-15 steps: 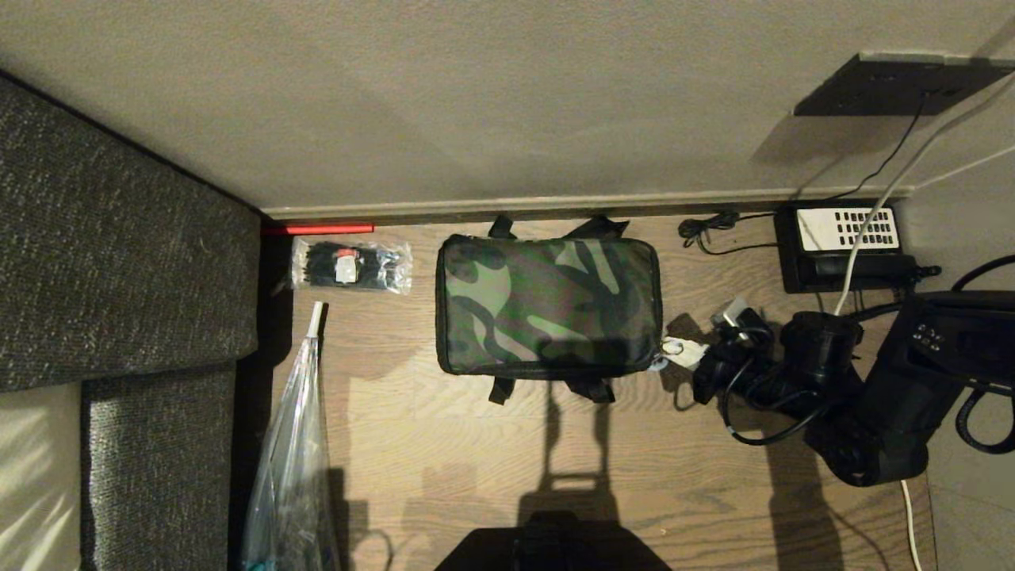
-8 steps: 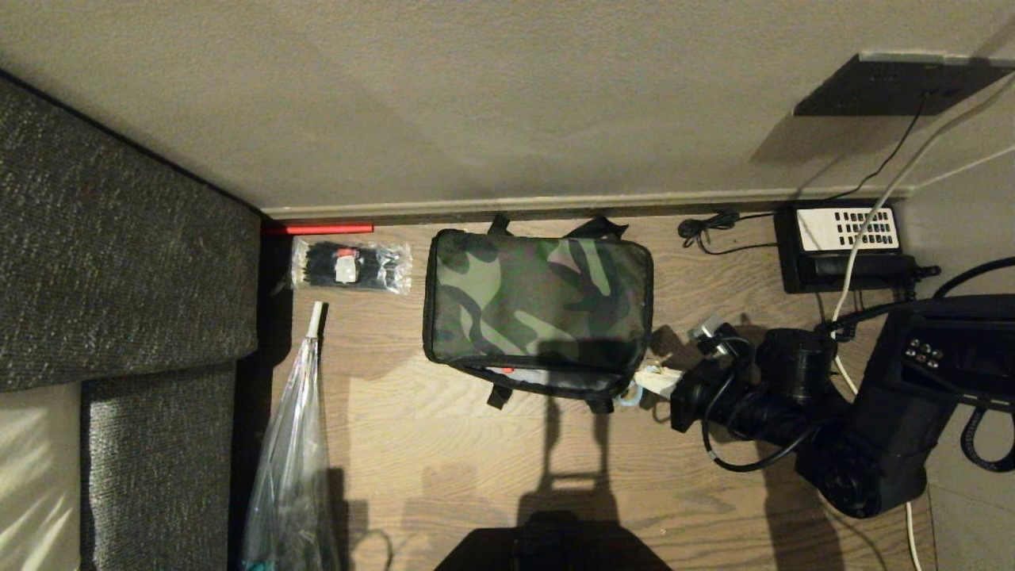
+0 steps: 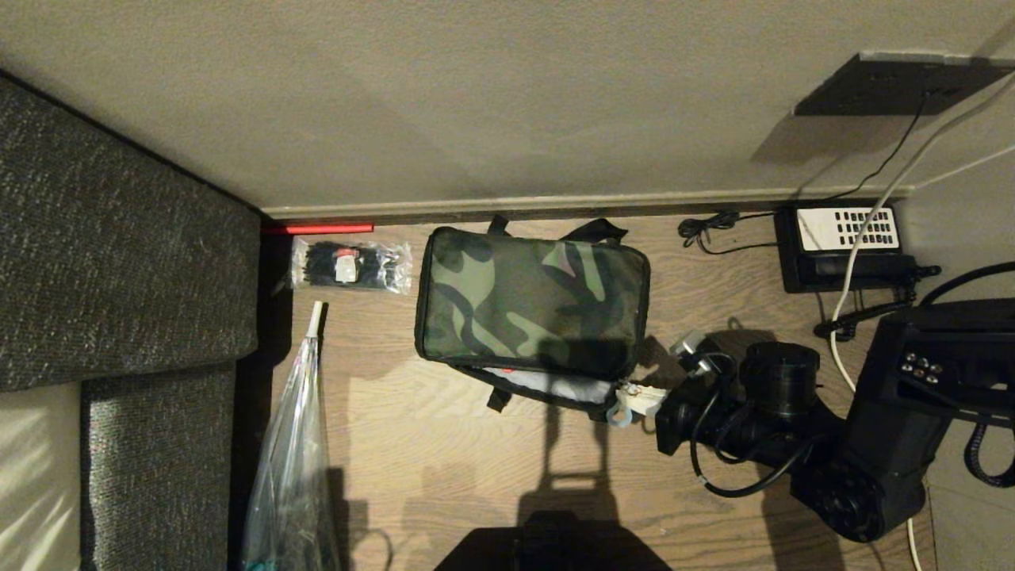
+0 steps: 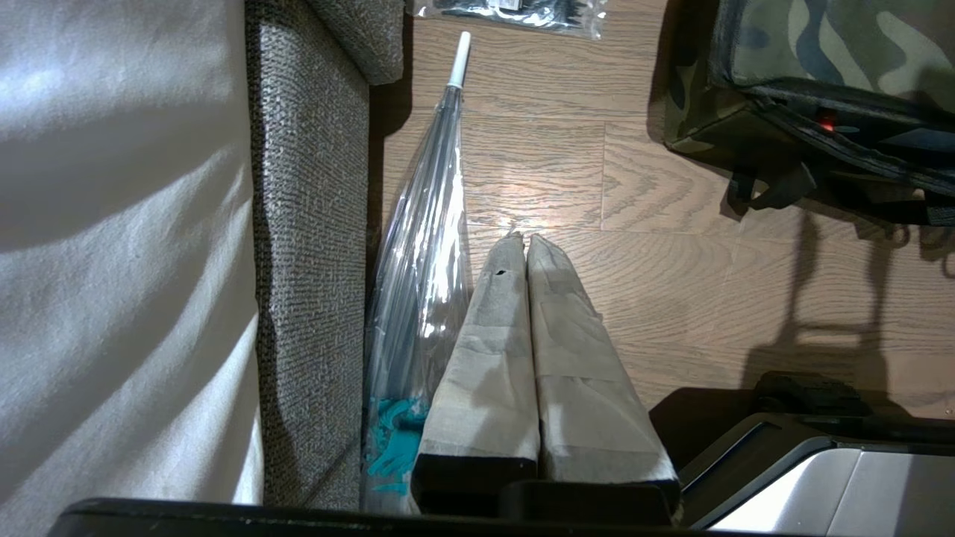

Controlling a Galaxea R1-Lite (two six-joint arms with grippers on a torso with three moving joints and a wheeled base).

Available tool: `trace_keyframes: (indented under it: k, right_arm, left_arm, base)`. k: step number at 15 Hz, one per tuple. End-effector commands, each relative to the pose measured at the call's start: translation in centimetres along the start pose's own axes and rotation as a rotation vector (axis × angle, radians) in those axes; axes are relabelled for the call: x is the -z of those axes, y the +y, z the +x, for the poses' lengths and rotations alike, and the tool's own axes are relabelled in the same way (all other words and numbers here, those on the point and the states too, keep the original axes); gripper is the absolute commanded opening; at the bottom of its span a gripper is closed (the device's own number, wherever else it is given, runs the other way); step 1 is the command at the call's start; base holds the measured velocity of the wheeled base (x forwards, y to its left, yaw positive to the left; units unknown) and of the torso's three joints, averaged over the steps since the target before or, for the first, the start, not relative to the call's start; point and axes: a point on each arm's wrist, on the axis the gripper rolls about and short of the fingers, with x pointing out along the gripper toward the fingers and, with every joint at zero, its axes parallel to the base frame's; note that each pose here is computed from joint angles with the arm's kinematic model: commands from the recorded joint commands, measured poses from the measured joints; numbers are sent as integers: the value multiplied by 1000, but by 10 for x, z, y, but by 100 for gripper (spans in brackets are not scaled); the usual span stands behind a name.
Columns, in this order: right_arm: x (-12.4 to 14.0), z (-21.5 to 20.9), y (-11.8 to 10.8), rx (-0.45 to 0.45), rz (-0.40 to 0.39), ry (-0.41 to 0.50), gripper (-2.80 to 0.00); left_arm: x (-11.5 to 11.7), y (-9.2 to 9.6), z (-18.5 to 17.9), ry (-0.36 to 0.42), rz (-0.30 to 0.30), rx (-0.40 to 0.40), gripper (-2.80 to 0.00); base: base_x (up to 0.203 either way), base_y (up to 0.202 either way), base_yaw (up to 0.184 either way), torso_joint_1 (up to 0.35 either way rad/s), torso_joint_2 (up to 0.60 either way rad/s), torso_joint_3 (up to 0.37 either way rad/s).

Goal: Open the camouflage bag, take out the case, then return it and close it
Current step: Open the top of the storage box

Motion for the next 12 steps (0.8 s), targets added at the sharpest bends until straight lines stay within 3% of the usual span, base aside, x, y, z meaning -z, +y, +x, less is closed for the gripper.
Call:
trace_keyframes:
  k: [1, 7, 12]
  right_arm:
    - [0, -5, 6, -15, 3, 25, -280]
    - [-2, -7, 23, -57, 18, 50, -280]
    - [-11, -8, 20, -50, 11, 16, -280]
  left_arm:
    - [1, 0, 0, 1, 0, 0, -280]
    - [1, 0, 0, 1, 0, 0, -280]
    - [1, 0, 0, 1, 0, 0, -280]
  base:
    - [0, 0, 0, 0, 0, 0]
    - [0, 0, 0, 0, 0, 0]
    - [0, 0, 0, 0, 0, 0]
